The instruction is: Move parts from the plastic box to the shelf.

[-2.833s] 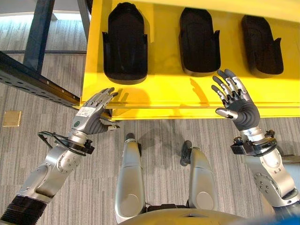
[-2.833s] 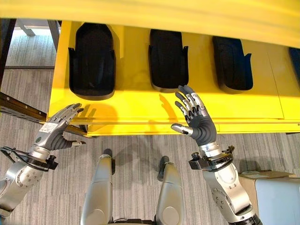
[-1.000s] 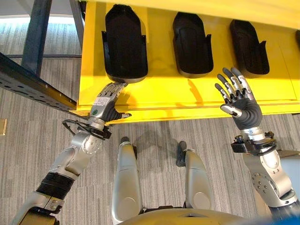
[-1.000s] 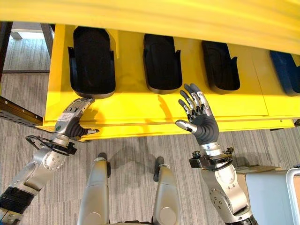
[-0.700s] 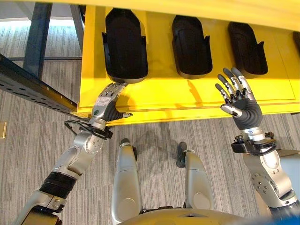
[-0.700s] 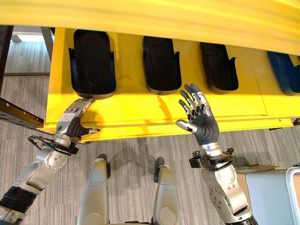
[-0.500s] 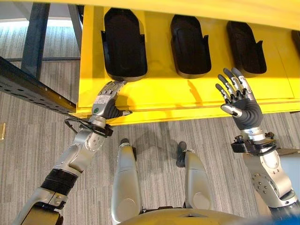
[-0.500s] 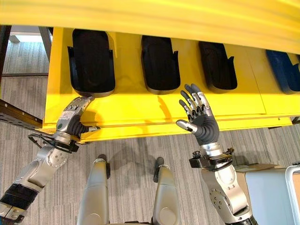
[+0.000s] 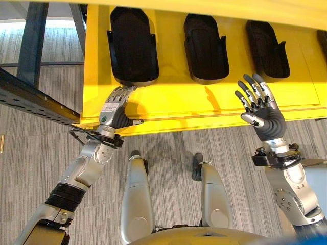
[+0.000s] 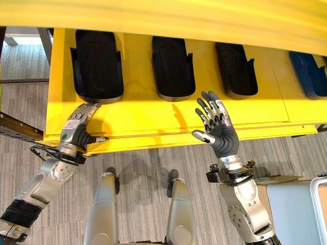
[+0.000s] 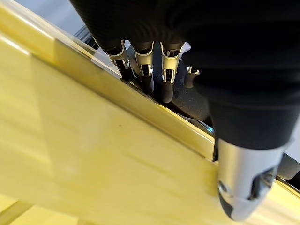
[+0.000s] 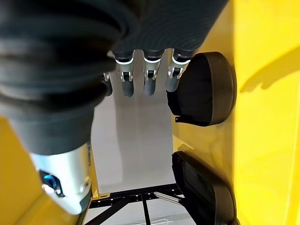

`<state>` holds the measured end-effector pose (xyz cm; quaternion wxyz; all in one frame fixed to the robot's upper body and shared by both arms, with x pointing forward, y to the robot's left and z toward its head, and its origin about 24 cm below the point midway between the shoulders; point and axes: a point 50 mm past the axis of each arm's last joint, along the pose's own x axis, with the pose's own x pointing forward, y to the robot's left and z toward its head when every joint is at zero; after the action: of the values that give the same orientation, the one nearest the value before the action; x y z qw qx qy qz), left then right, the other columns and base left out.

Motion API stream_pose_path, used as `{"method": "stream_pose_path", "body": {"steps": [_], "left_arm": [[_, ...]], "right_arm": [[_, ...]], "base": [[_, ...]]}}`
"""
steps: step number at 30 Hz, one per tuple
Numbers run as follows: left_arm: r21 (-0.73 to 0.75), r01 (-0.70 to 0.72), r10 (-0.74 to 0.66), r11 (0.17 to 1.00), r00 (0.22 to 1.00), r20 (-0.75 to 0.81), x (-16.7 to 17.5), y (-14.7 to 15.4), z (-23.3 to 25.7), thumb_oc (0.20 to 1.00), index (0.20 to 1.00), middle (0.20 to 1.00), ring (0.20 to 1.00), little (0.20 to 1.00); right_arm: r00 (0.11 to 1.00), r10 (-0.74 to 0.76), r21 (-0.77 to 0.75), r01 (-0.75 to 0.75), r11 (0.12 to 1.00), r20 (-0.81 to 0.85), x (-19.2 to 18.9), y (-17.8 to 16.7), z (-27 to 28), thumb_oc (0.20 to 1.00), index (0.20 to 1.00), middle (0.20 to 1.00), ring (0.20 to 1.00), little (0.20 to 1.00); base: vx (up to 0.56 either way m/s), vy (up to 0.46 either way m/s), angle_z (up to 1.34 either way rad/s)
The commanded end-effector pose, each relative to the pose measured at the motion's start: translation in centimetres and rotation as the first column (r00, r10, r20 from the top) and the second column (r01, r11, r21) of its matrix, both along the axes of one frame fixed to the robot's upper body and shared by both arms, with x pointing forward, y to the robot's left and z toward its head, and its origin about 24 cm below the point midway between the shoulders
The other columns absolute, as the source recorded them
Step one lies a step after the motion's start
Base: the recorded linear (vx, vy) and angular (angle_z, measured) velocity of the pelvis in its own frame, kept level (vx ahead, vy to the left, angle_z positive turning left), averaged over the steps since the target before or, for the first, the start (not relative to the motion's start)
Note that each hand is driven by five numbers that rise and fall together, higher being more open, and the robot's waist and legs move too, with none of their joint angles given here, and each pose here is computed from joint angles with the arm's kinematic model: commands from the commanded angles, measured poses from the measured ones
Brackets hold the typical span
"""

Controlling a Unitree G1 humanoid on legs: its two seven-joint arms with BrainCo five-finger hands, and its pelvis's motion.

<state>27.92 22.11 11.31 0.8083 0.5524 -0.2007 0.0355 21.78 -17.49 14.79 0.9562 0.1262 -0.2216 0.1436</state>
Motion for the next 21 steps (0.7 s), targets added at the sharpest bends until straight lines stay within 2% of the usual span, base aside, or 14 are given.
{"method": "stream_pose_path", "body": {"steps": [1,2,5,7,8,9,10,11,13,14,16,19,20,21], "left_arm": [[-0.057,0.013,-0.017,0.998,0.998,-0.056,0.4,-0.4,-0.8,1.0,1.0,1.0,1.0,1.0],[-0.126,0.064,-0.076,0.99,0.993,-0.095,-0.3,-0.8,-1.0,1.0,1.0,1.0,1.0,1.0],[-0.172,0.108,-0.132,0.979,0.982,-0.137,-1.5,-0.9,-1.3,1.0,1.0,1.0,1.0,1.0],[-0.23,0.146,-0.186,0.962,0.969,-0.165,-2.6,-1.0,-1.4,1.0,1.0,1.0,1.0,1.0],[-0.317,0.177,-0.244,0.932,0.952,-0.187,-4.0,-1.0,-1.5,1.0,1.0,1.0,1.0,1.0],[-0.318,0.175,-0.243,0.932,0.952,-0.188,-4.1,-0.9,-1.5,1.0,1.0,1.0,1.0,1.0],[-0.54,0.186,-0.346,0.821,0.915,-0.21,-5.9,-0.9,-1.8,1.0,1.0,1.0,1.0,1.0],[-0.624,0.17,-0.388,0.763,0.892,-0.232,-6.4,-0.8,-2.3,1.0,1.0,1.0,1.0,1.0],[-0.659,0.145,-0.407,0.738,0.874,-0.264,-6.8,-0.7,-2.9,1.0,1.0,1.0,1.0,1.0],[-0.738,0.097,-0.464,0.667,0.83,-0.31,-7.5,-0.5,-3.8,1.0,1.0,1.0,1.0,1.0],[-0.828,0.002,-0.509,0.561,0.79,-0.343,-8.2,-0.1,-5.1,1.0,1.0,1.0,1.0,1.0],[-0.858,-0.016,-0.535,0.513,0.776,-0.334,-8.9,0.2,-5.0,1.0,1.0,1.0,1.0,1.0],[-0.896,-0.077,-0.559,0.438,0.757,-0.339,-9.6,0.6,-5.9,1.0,1.0,1.0,1.0,1.0],[-0.896,-0.077,-0.559,0.438,0.757,-0.339,-9.6,0.6,-5.9,1.0,1.0,1.0,1.0,1.0]], "right_arm": [[0.99,0.003,0.05,-0.011,0.999,0.142,-0.3,-0.2,2.6,1.0,1.0,1.0,1.0,1.0],[0.99,-0.002,0.053,-0.006,0.999,0.144,-0.3,-0.3,2.6,1.0,1.0,1.0,1.0,1.0],[0.99,-0.007,0.057,-0.001,0.998,0.141,-0.3,-0.4,2.4,1.0,1.0,1.0,1.0,1.0],[0.99,-0.008,0.053,0.0,0.999,0.138,-0.4,-0.4,2.3,1.0,1.0,1.0,1.0,1.0],[0.991,-0.007,0.043,0.002,0.999,0.135,-0.5,-0.5,2.2,1.0,1.0,1.0,1.0,1.0],[0.991,-0.006,0.043,0.0,0.999,0.134,-0.5,-0.5,2.2,1.0,1.0,1.0,1.0,1.0],[0.992,-0.005,0.028,0.001,1.0,0.128,-0.5,-0.4,1.9,1.0,1.0,1.0,1.0,1.0],[0.993,-0.004,0.02,0.002,1.0,0.116,-0.4,-0.3,1.6,1.0,1.0,1.0,1.0,1.0],[0.993,-0.009,-0.01,0.011,1.0,0.117,-0.5,-0.4,1.5,1.0,1.0,1.0,1.0,1.0],[0.995,-0.038,-0.063,0.044,0.997,0.094,-0.4,-0.9,1.0,1.0,1.0,1.0,1.0,1.0],[0.998,-0.052,-0.084,0.055,0.995,0.04,-0.4,-1.4,0.0,1.0,1.0,1.0,1.0,1.0],[0.997,-0.072,-0.115,0.074,0.991,0.016,-0.6,-2.0,-0.7,1.0,1.0,1.0,1.0,1.0],[0.994,-0.102,-0.152,0.096,0.984,-0.028,-1.0,-2.8,-1.6,1.0,1.0,1.0,1.0,1.0],[0.994,-0.102,-0.152,0.096,0.984,-0.029,-1.0,-2.8,-1.6,1.0,1.0,1.0,1.0,1.0]], "base": [[0.0,0.0,0.0],[0.0,0.0,0.0],[0.0,0.0,0.0],[0.0,0.0,0.0],[0.02,-0.016,0.05],[0.05,-0.06,0.02],[0.04,-0.061,0.06],[0.06,-0.063,0.02],[0.06,-0.037,0.08],[0.11,-0.055,0.12],[0.09,-0.04,0.13],[0.12,-0.034,0.09],[0.1,-0.03,0.01],[0.13,-0.032,0.03]]}}
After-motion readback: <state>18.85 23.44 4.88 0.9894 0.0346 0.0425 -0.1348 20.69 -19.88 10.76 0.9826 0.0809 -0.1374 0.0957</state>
